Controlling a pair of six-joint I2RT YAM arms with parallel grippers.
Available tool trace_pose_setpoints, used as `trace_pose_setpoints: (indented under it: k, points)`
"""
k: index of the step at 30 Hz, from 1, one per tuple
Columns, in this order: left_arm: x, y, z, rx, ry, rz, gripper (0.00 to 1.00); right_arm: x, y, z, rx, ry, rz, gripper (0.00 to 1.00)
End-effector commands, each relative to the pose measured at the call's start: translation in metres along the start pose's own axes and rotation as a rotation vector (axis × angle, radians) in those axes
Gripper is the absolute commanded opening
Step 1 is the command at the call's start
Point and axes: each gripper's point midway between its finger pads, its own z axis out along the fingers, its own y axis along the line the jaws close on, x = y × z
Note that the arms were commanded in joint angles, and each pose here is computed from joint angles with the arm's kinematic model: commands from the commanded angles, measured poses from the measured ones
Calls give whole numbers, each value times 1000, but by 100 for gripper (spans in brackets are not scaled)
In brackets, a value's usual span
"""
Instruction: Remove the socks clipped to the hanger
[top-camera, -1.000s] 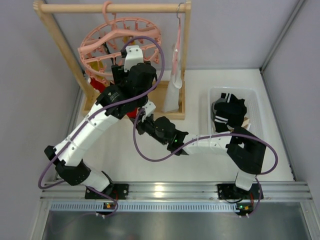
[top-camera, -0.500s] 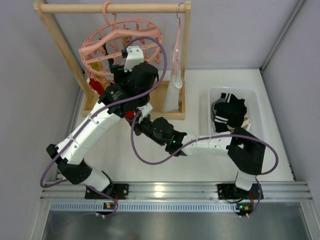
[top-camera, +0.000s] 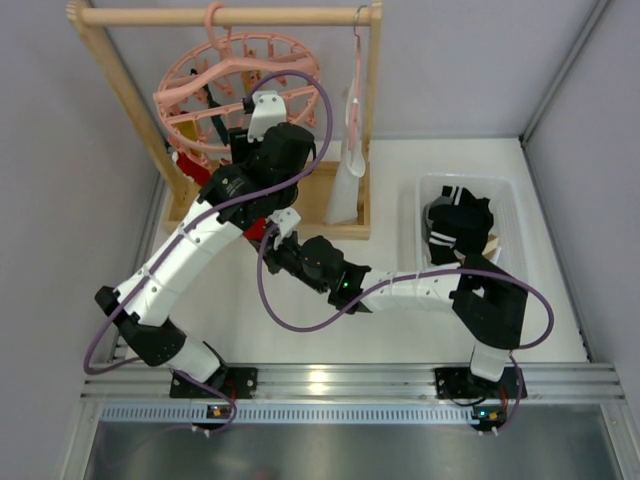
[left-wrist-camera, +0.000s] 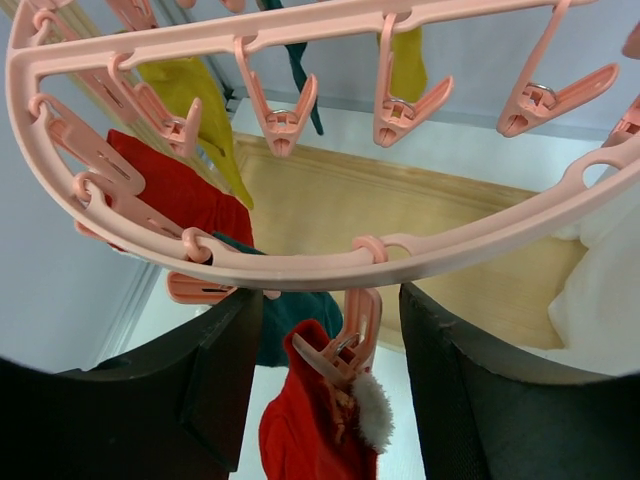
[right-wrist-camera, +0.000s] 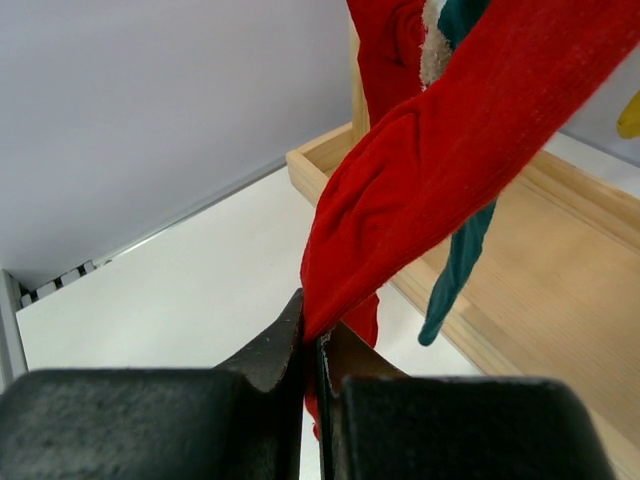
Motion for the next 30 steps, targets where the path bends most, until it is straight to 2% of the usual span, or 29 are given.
trace_pose_setpoints:
  k: [1, 2, 7, 12, 21, 30]
  points:
    - [-2, 1, -4, 40, 6, -29, 63, -12, 16, 6, -30, -29, -8, 0]
    - [-2, 2, -7, 60, 10, -40, 69, -11, 16, 6, -22, -27, -10, 0]
    - [-1, 1, -23, 172, 33, -116, 79, -4, 13, 11, -6, -6, -33, 0]
    - [-4, 18, -32, 175, 22, -141, 80, 2, 15, 17, -10, 22, -53, 0]
    - [-1, 34, -22, 39, 9, -50, 76, 1, 29, 24, -20, 35, -72, 0]
    - [2, 28, -18, 26, 22, -17, 73, 5, 35, 31, -25, 58, -135, 0]
